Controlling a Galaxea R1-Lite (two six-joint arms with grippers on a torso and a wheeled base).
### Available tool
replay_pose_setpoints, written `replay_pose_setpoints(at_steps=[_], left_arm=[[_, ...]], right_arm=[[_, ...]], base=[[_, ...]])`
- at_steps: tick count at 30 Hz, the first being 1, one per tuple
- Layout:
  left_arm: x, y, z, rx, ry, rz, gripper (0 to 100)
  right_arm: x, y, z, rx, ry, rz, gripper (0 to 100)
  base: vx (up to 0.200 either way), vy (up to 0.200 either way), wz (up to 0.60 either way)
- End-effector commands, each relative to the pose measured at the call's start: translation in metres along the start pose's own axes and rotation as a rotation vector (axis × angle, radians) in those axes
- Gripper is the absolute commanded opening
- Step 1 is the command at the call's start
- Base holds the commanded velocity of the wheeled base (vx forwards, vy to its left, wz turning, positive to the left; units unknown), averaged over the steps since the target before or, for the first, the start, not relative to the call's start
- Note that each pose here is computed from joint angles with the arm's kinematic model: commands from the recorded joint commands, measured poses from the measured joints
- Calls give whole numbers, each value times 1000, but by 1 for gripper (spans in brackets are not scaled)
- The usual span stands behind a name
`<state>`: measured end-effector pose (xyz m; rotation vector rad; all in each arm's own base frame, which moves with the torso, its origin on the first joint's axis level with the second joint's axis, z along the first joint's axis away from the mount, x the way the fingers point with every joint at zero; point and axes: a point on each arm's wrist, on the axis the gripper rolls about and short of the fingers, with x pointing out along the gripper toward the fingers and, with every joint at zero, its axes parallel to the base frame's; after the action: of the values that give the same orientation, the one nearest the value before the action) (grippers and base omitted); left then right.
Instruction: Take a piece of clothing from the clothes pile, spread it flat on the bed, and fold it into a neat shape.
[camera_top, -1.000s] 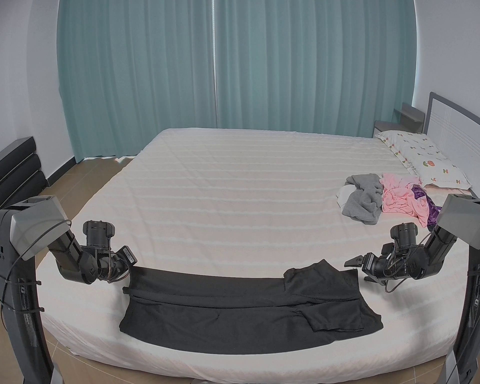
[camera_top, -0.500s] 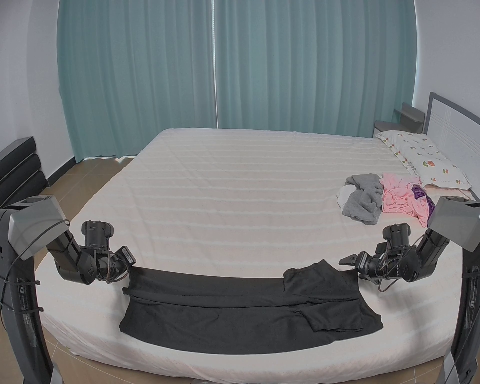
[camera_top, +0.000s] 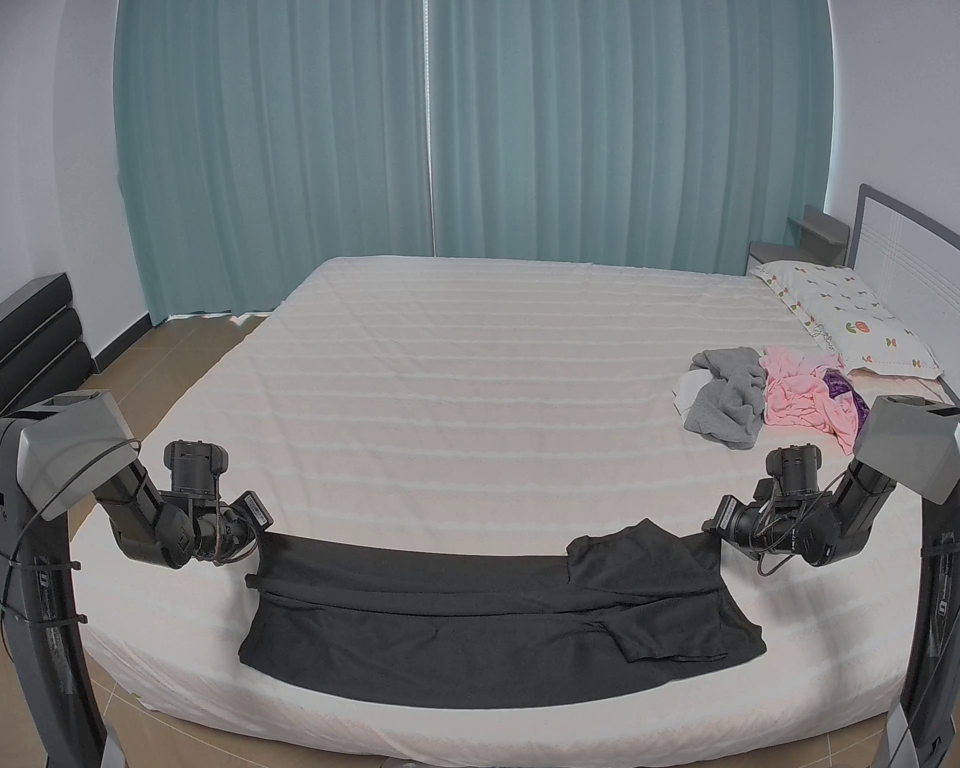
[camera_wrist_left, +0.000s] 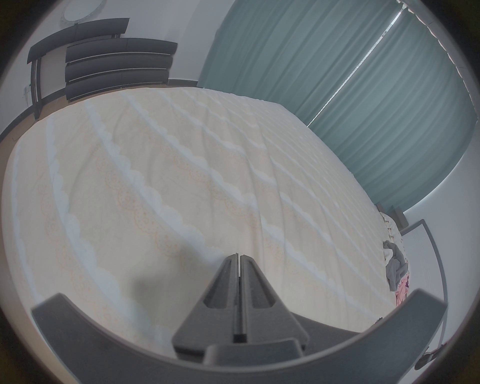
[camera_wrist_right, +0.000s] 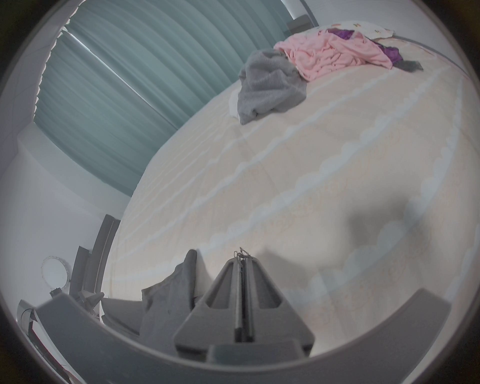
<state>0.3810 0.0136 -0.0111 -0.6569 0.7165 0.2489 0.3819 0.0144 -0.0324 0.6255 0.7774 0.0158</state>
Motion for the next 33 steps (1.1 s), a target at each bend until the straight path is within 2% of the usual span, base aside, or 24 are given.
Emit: replay_pose_setpoints(at_steps=[1, 12, 26, 27, 30, 31, 33], left_arm=[[0, -2, 2, -2, -9, -7, 0], [7, -15, 2, 6, -20, -39, 0], [22, -14, 0, 4, -12, -35, 0], [22, -14, -1, 4, -10, -35, 0], [22, -14, -1, 4, -6, -34, 0], [22, -14, -1, 4, -6, -34, 100], [22, -13, -1, 3, -6, -34, 100]], right_arm=[[0, -4, 2, 10, -14, -12, 0], [0, -8, 13, 24, -63, -15, 0], [4, -14, 7, 38, -42, -26, 0], [4, -14, 7, 38, -41, -25, 100], [3, -13, 8, 38, -43, -20, 100], [1, -12, 9, 39, -45, -14, 100], [-4, -8, 12, 39, -54, -5, 100]], base=[[0, 0, 0], [0, 0, 0], [0, 0, 0], [0, 0, 0], [0, 0, 0], [0, 0, 0], [0, 0, 0]])
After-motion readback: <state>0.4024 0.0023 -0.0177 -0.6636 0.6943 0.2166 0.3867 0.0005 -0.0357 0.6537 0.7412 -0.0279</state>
